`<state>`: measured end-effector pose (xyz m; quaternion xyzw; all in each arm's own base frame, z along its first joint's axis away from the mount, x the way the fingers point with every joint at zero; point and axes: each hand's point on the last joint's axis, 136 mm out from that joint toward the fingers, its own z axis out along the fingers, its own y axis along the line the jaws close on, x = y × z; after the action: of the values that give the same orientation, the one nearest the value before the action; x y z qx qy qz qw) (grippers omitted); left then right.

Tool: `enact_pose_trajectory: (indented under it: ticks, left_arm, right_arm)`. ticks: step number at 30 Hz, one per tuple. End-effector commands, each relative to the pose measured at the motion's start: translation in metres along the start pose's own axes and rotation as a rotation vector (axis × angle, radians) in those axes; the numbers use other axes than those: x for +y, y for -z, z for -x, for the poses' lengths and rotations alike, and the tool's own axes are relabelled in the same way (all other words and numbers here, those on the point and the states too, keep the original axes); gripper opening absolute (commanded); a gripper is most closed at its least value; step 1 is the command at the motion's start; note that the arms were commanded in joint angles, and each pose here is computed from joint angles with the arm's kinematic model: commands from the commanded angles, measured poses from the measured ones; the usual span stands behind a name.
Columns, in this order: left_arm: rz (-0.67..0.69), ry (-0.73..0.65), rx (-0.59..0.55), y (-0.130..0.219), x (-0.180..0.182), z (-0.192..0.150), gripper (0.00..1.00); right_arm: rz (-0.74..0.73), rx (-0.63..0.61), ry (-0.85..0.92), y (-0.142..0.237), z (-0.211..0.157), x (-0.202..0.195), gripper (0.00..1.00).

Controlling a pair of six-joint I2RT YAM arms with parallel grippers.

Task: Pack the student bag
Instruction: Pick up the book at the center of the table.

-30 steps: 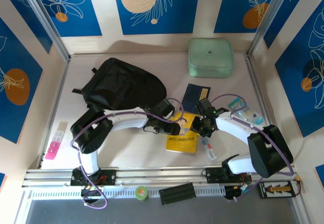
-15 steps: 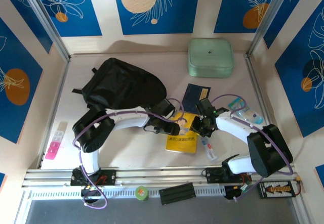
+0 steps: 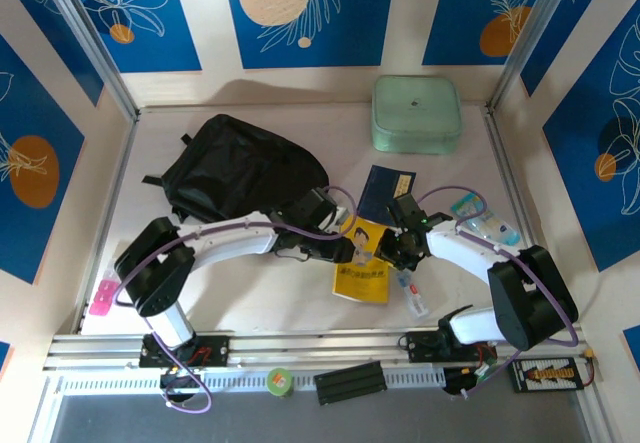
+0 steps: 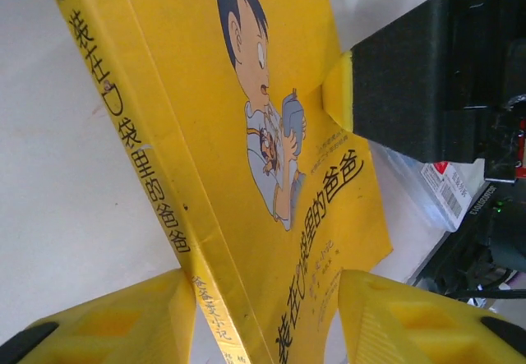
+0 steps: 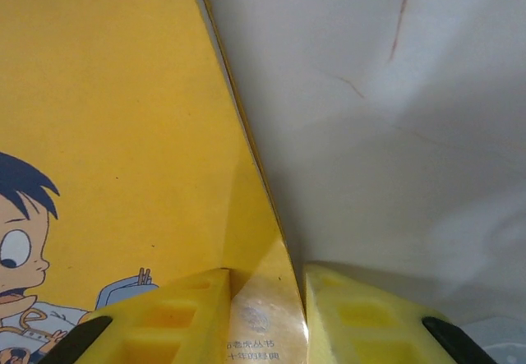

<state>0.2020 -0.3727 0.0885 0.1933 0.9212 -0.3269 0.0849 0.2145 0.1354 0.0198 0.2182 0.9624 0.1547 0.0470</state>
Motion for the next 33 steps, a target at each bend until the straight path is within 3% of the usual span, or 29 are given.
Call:
enact_pose_trajectory:
  ticks: [1,6,18,25,30,33]
  left_arm:
    - [-0.14,-0.013,0.015,-0.01,-0.024,-0.002,0.45]
    - [-0.132,0.028,0.044,-0.027,-0.016,-0.003,0.4]
    - [-0.118,0.002,-0.056,-0.007,-0.018,0.013,0.27]
    - [-0.172,-0.024,-0.09,0.004,-0.031,0.02,0.27]
    - [-0.185,-0.025,-0.112,0.005,-0.03,0.02,0.27]
    - [-0.155,-0.019,-0.11,0.003,-0.022,0.018,0.23]
  right_arm:
    - [0.04,0.062,-0.032,-0.018,-0.011,0.004,0.27]
    - [0.043,0.076,-0.038,-0.022,-0.014,0.004,0.27]
    - [0.058,0.061,-0.026,-0.02,-0.012,0.007,0.26]
    - [0.164,0.086,-0.022,-0.021,-0.015,0.026,0.26]
    - [0.167,0.09,-0.017,-0.024,-0.017,0.029,0.26]
    - [0.152,0.079,-0.018,-0.023,-0.015,0.026,0.26]
